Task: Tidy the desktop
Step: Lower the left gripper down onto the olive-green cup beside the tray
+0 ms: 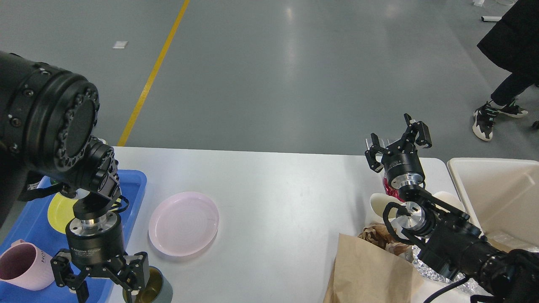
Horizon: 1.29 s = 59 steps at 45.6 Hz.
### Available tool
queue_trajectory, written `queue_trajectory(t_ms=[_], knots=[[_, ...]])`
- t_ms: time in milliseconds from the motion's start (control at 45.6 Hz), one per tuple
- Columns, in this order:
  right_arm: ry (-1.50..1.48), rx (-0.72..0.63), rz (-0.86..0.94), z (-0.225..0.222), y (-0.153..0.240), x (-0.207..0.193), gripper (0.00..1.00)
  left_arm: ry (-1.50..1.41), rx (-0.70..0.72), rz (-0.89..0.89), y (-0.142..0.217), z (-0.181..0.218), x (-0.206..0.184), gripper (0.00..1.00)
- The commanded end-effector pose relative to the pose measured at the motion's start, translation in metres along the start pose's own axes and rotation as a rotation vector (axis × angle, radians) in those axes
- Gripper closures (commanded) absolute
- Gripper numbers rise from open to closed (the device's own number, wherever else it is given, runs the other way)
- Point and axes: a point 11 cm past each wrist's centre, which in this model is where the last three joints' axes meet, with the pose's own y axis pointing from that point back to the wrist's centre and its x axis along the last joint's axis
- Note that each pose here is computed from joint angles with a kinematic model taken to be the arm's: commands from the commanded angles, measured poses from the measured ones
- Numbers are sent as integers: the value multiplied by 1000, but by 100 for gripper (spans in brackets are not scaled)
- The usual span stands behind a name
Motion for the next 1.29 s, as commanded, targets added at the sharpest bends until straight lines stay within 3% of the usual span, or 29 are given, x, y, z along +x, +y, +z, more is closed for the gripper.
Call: queue_trajectory(t_ms=[0,636,1272], knots=[[0,0,0,0,0,0,0,-22,46,68,-5,-6,6,15],[0,-1,1,0,0,1,0,-110,-14,214,-41,16,19,21],[0,0,0,0,0,0,0,-123,83,286,-69,1,22,25]])
